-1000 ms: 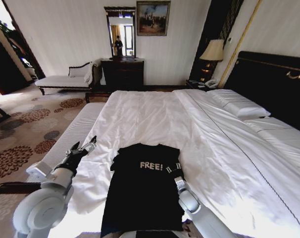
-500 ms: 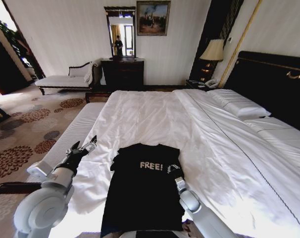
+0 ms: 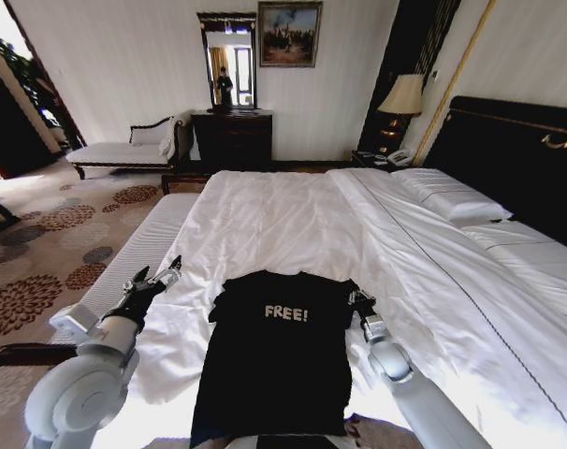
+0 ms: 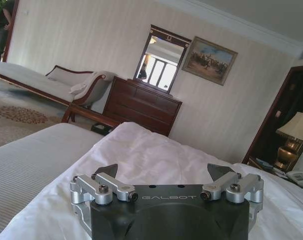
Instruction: Fold the clothes on the bed.
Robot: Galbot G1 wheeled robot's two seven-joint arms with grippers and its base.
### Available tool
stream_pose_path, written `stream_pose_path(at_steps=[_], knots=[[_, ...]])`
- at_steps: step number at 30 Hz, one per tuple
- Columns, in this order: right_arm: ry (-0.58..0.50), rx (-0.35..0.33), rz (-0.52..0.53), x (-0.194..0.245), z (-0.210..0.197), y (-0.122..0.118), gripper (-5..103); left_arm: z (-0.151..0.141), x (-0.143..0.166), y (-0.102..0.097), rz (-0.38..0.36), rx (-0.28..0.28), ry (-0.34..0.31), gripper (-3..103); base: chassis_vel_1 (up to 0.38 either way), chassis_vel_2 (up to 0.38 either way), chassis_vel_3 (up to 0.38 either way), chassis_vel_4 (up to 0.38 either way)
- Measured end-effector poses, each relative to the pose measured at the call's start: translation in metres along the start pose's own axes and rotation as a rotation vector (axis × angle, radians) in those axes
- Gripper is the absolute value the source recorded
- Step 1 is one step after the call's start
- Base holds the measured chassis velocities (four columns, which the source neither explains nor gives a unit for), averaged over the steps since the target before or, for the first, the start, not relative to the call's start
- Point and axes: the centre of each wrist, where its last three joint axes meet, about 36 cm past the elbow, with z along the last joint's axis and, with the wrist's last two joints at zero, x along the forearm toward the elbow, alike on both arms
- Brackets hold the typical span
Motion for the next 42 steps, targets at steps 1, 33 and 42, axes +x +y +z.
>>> stream_pose_path(at_steps=[1,33,42], knots=[[0.006,0.002,0.006,0.002,0.002,-0.002,0,0.001,0.000,-0.001,0.001,0.001,0.001,100,0.000,0.000,0.000,0.000],[0.111,-0.089,0.172,0.034,0.005,0.014,30,0.004,0.000,-0.002,-0.017,0.012,0.001,100,0.000,0.000,0.000,0.000],[0.018,-0.249,0.279,0.049,-0.056,-0.012,57,0.001,-0.001,-0.002,-0.006,0.029,-0.001,100,0.000,0.000,0.000,0.000]])
